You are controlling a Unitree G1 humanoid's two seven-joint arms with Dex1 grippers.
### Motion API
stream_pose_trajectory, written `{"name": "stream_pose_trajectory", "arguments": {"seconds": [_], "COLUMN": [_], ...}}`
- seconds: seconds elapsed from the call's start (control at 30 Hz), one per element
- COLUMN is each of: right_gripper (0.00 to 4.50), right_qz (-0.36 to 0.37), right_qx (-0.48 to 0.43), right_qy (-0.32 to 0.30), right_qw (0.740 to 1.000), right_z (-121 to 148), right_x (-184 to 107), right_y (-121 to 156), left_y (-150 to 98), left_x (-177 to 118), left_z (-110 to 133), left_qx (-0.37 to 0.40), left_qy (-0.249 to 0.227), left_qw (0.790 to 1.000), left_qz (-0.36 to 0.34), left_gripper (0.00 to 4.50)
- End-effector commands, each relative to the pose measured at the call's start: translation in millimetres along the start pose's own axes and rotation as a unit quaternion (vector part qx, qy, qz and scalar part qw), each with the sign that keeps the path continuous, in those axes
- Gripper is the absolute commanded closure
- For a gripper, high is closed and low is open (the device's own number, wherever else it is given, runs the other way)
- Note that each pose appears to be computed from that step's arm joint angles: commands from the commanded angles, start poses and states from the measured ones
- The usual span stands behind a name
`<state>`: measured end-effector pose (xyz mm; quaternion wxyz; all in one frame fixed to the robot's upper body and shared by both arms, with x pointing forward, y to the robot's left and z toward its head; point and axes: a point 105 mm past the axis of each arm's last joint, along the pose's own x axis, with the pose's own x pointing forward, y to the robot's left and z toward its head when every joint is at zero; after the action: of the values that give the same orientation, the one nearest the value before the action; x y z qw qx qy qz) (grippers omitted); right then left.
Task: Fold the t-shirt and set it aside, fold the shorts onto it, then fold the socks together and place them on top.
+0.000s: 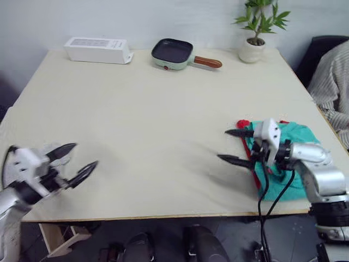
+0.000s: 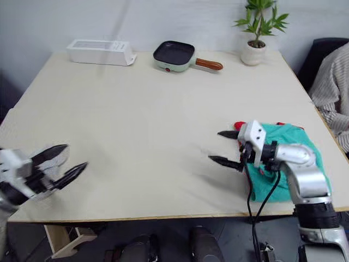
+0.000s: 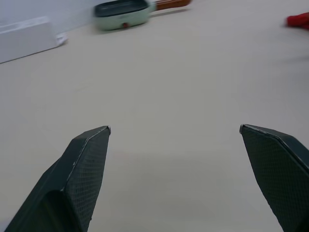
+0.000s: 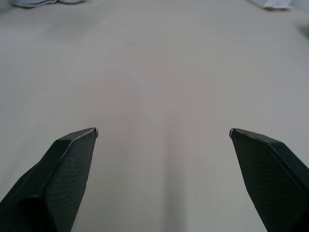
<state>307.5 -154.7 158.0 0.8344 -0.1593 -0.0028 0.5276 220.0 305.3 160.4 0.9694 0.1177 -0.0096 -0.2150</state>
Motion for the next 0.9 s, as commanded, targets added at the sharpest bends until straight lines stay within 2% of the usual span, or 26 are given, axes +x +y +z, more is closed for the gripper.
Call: {"name": "stream_pose_trajectory", "arguments": {"seconds": [0.03,0.2,0.27,0.33,0.37,0.5,0.63,0.77,0.9], "right_gripper": [0.04,0.04,0.04,0.04,0.04,0.04,0.04,0.04,0.04], "right_qz": [-0.021,0.037,0.051,0.052,0.051,0.045,0.059,0.073,0.069], "right_qx": [-0.056,-0.052,-0.056,-0.058,-0.053,-0.038,-0.019,-0.023,-0.024], "right_qy": [-0.055,-0.095,-0.098,-0.098,-0.096,-0.101,-0.131,-0.141,-0.141], "right_qw": [0.997,0.993,0.992,0.992,0.993,0.993,0.990,0.987,0.987], "right_z": [15,2,-7,-13,-15,-12,5,15,16], "right_x": [8,3,-6,-11,-14,-20,-10,1,4], "right_y": [4,34,44,47,48,50,53,53,51], "left_y": [23,37,31,26,24,18,23,20,23], "left_x": [-56,-155,-178,-187,-186,-152,-106,-71,-61], "left_z": [-7,-44,-56,-62,-61,-41,-25,-32,-52], "left_qx": [0.002,-0.047,-0.073,-0.090,-0.091,-0.086,-0.066,-0.064,-0.094], "left_qy": [0.028,0.097,0.131,0.150,0.153,0.133,0.147,0.206,0.258], "left_qw": [0.993,0.950,0.933,0.924,0.925,0.949,0.969,0.971,0.958], "left_qz": [0.115,0.292,0.328,0.339,0.335,0.271,0.188,0.104,0.085], "left_gripper": [0.00,0.00,0.00,0.00,0.00,0.00,0.00,0.00,0.00]}}
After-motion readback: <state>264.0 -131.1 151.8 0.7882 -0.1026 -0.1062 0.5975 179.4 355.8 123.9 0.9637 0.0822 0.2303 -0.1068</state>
